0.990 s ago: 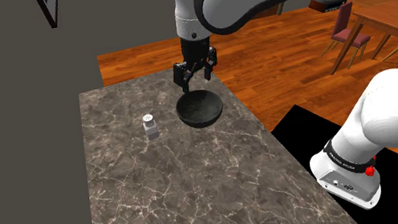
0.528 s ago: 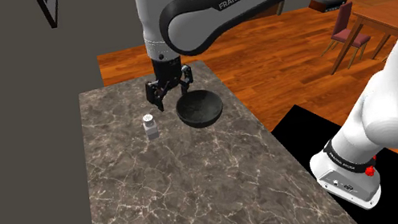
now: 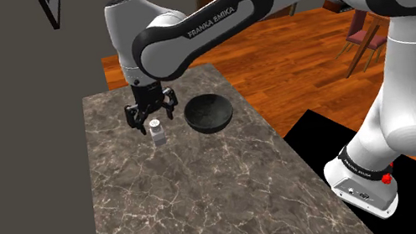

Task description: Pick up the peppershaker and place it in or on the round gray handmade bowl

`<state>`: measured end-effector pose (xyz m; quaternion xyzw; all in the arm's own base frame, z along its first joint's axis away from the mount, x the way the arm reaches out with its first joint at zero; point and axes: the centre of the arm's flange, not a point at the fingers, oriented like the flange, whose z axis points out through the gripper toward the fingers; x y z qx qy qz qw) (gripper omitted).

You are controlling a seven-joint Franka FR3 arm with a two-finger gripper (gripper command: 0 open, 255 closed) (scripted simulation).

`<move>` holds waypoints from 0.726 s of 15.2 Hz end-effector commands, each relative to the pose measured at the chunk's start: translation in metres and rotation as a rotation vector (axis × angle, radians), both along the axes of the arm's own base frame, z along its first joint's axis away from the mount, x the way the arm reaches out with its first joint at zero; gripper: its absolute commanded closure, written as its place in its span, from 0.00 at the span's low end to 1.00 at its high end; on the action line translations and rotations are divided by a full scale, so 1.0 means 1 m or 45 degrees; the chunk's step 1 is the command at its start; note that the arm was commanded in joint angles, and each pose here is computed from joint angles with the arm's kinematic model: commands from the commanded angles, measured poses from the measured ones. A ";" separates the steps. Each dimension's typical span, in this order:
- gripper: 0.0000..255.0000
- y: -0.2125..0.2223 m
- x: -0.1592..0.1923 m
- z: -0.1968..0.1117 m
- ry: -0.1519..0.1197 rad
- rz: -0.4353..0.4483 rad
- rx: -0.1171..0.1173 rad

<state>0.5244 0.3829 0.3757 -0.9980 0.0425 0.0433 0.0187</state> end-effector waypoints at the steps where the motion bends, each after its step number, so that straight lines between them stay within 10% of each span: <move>1: 0.00 0.003 0.000 -0.011 0.001 -0.002 0.001; 11: 0.00 0.004 -0.002 -0.035 0.001 -0.002 0.001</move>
